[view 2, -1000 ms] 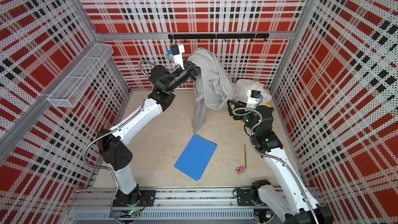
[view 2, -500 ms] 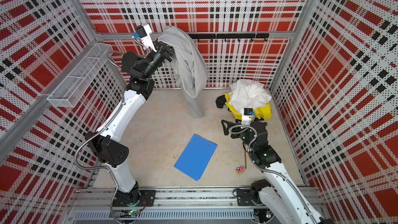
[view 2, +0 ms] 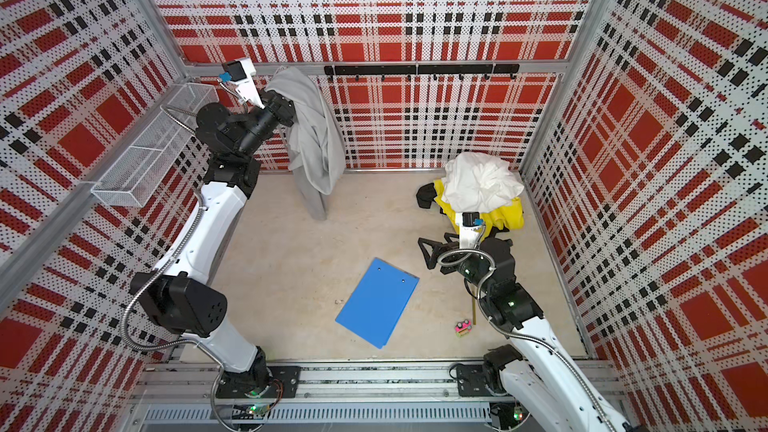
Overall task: Pick out a specific cloth from the pile
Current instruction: 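Lower the grey cloth with the left gripper onto the table away from the pile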
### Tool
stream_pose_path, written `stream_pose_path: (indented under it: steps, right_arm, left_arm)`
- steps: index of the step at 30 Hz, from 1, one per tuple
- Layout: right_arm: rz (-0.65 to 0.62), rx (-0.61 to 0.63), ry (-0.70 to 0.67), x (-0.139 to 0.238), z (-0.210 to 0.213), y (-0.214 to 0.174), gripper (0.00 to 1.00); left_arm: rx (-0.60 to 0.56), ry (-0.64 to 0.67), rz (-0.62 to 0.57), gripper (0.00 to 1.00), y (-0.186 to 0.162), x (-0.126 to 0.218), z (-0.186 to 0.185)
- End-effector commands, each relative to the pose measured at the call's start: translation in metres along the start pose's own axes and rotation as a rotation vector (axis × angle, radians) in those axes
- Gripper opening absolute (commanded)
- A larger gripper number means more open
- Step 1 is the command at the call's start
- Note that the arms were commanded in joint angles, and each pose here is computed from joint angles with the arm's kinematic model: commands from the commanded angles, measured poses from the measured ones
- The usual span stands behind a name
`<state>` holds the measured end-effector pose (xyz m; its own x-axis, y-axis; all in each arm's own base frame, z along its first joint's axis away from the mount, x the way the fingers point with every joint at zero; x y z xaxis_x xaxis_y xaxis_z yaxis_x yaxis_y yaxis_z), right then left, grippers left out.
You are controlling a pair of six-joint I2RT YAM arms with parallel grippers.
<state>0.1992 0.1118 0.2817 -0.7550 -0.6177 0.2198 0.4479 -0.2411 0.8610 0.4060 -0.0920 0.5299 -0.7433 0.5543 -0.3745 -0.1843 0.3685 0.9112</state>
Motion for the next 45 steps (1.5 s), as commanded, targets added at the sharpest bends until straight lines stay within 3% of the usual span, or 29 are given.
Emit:
stream_pose_path:
  steps: [1, 10, 20, 27, 34, 41, 45]
  right_arm:
    - [-0.043, 0.029, 0.022, -0.010, 0.013, 0.002, 1.00]
    - [0.040, 0.102, -0.115, -0.029, 0.027, -0.010, 1.00]
    - [0.046, 0.106, -0.132, -0.027, 0.024, -0.014, 1.00]
    - [0.039, 0.097, -0.143, -0.024, 0.022, -0.014, 1.00]
    - [0.020, 0.081, -0.097, -0.024, 0.027, -0.011, 1.00]
    - [-0.010, 0.062, 0.060, -0.017, 0.041, -0.008, 1.00]
    - [-0.021, 0.063, 0.085, -0.012, 0.043, -0.008, 1.00]
  left_arm:
    - [-0.104, 0.012, -0.020, 0.00, 0.015, 0.011, -0.012]
    - [-0.191, 0.332, 0.136, 0.00, -0.035, 0.029, 0.025]
    - [-0.143, 0.607, 0.298, 0.00, -0.113, 0.066, 0.074]
    - [-0.118, 0.654, 0.390, 0.00, -0.154, 0.093, 0.073]
    - [-0.206, 0.666, 0.499, 0.01, -0.185, 0.099, 0.053]
    - [0.003, 0.693, 0.556, 0.03, -0.223, 0.116, 0.072]
    - [0.042, 0.695, 0.627, 0.08, -0.242, 0.116, 0.078]
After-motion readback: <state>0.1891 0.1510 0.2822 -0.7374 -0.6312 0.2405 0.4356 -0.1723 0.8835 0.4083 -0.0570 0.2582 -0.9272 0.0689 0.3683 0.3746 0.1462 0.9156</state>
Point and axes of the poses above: each gripper's point midway between its finger pads, its own x axis back along the fingers, its own z axis along the line the jaws close on, y = z × x, the point moved 9 cm from there along x, back along the fingers, and after that the axes turned 1 degree about -x, right-handed, at the moved point
